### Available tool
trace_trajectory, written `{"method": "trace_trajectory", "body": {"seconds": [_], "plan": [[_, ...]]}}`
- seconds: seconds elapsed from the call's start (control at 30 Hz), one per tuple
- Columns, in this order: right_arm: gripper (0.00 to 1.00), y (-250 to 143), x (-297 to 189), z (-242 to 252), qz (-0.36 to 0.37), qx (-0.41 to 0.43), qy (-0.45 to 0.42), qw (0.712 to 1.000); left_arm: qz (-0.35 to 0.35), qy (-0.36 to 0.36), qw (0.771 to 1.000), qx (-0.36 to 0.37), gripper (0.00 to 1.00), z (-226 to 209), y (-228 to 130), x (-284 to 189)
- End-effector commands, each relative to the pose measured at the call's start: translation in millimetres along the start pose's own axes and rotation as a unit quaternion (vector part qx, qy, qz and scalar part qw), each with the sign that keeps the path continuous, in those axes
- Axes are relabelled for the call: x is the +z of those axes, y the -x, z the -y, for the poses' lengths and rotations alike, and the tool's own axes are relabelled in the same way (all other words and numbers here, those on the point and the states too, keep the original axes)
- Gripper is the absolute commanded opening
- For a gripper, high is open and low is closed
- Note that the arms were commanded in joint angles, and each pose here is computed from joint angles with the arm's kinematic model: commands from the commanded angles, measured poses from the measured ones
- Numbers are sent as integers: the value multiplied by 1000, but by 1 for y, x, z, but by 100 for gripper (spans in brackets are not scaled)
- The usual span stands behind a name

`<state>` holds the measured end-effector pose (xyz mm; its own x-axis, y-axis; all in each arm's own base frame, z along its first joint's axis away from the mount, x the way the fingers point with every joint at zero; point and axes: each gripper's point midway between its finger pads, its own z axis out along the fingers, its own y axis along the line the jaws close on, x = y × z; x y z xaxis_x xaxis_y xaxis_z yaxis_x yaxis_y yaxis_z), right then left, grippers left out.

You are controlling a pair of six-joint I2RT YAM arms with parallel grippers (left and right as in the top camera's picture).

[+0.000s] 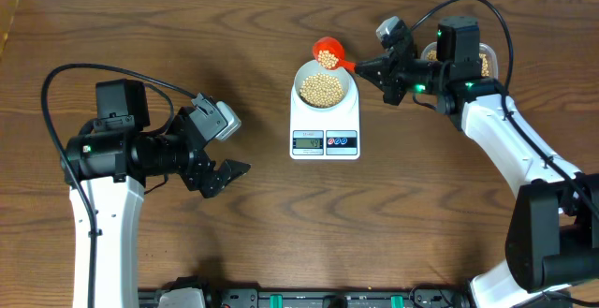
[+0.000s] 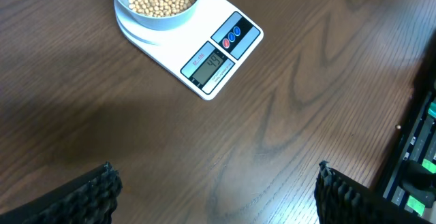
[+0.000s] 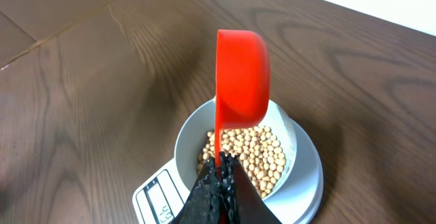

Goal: Scoop item into bowl and weigh 50g on scale

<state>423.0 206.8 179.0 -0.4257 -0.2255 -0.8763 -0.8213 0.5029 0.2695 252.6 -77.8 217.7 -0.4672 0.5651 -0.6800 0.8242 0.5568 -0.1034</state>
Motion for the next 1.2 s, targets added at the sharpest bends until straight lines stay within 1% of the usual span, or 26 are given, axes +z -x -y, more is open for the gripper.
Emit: {"method": "trace_trajectory", "body": {"seconds": [0.0, 0.07, 0.17, 0.3, 1.17], "plan": [[1, -7, 4, 5, -13, 3, -16, 1000, 13, 4, 1000, 17, 93, 1, 10, -6], [1, -1, 3, -5, 0, -3, 12, 1000, 13, 4, 1000, 17, 93, 1, 10, -6], [1, -8, 5, 4, -15, -2, -15, 1000, 13, 4, 1000, 17, 93, 1, 10, -6], [1, -2, 4, -4, -2, -2, 10, 1000, 13, 4, 1000, 17, 93, 1, 10, -6], [1, -3, 4, -4, -4, 9, 10, 1000, 13, 4, 1000, 17, 93, 1, 10, -6]]}}
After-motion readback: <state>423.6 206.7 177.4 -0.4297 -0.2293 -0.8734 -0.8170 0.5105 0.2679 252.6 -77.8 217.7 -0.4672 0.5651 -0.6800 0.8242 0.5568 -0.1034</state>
